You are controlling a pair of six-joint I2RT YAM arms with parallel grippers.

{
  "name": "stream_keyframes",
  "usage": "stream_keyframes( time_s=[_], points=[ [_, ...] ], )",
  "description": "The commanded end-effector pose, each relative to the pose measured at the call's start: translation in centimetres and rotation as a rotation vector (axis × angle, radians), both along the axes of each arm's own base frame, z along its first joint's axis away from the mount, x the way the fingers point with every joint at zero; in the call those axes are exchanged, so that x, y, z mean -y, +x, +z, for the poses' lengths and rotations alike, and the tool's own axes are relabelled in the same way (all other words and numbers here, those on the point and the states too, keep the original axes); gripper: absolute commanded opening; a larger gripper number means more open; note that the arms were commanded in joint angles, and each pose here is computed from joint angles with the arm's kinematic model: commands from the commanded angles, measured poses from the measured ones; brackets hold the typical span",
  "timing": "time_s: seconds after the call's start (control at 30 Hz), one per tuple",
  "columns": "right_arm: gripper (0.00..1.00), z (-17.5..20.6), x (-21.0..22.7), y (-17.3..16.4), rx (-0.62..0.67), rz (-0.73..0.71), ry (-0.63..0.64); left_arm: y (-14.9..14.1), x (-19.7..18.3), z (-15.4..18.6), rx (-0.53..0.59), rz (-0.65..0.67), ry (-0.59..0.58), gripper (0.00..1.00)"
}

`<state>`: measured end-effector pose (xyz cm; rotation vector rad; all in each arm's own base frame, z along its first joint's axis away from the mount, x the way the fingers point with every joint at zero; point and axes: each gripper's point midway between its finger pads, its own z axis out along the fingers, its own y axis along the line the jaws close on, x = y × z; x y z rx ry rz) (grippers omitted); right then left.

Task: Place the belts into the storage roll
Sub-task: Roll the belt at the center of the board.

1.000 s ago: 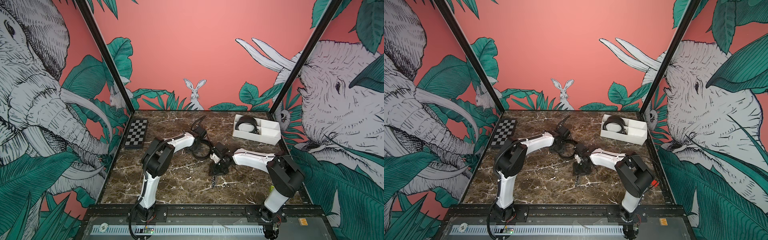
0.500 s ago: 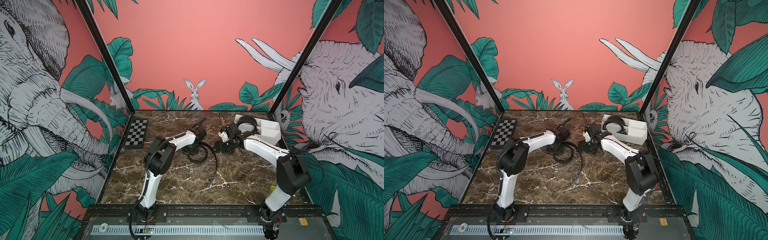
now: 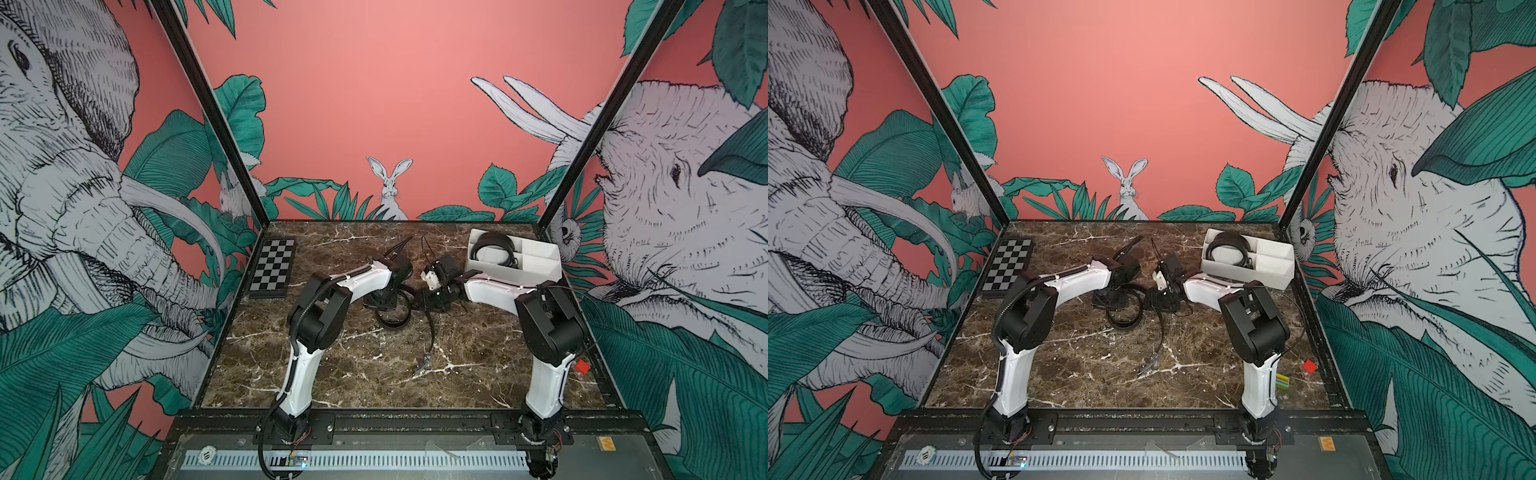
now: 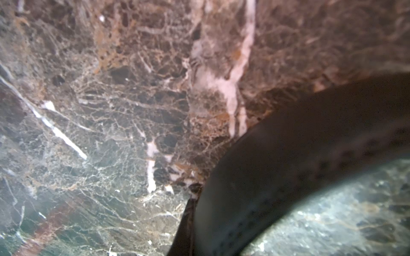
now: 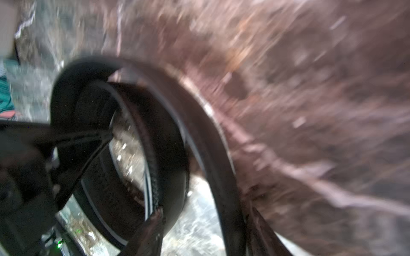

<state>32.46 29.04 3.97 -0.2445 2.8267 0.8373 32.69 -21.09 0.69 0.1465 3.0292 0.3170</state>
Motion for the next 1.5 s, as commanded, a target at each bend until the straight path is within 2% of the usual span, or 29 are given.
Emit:
stream_keyframes(
  time_s=[0.0, 0.27, 0.47, 0.7, 0.93, 1.1, 1.23, 1.27, 1.33, 1.47],
  points=[
    [0.60, 1.9, -2.7, -1.1, 0.009, -0.006, 0.080, -7.7, -4.5, -5.8, -0.347, 0.044, 0.162, 0.06],
    [0.63, 2.6, -1.5, -1.5, 0.039, -0.075, 0.076, -8.1, -4.7, -6.1, -0.354, 0.041, 0.163, 0.06],
    [0.66, 4.0, -0.5, 0.3, 0.095, -0.094, 0.073, -8.2, -4.7, -6.3, -0.356, 0.043, 0.156, 0.06],
    [0.63, 1.1, -1.6, 1.5, 0.058, -0.006, -0.063, -8.2, -4.2, -6.6, -0.354, 0.061, 0.133, 0.06],
    [0.48, -1.4, -2.1, -0.3, 0.016, -0.004, -0.141, -8.8, -3.5, -7.4, -0.366, 0.106, 0.079, 0.05],
    [0.23, -2.9, -1.6, -1.6, 0.007, 0.011, -0.216, -9.5, -2.8, -7.8, -0.365, 0.152, 0.020, 0.05],
    [0.03, -3.2, -0.2, -1.7, 0.017, 0.057, -0.308, -9.9, -1.4, -7.8, -0.350, 0.198, -0.088, 0.06],
    [0.00, -2.3, -0.2, -0.9, 0.042, 0.079, -0.328, -10.0, -1.1, -7.5, -0.343, 0.206, -0.121, 0.09],
    [0.00, -1.7, 0.4, -0.8, 0.049, 0.132, -0.378, -9.8, -0.3, -6.7, -0.316, 0.207, -0.184, 0.23],
    [0.00, -1.2, 1.7, -0.4, 0.042, 0.241, -0.424, -9.3, 0.5, -4.0, -0.228, 0.190, -0.293, 0.67]
  ],
)
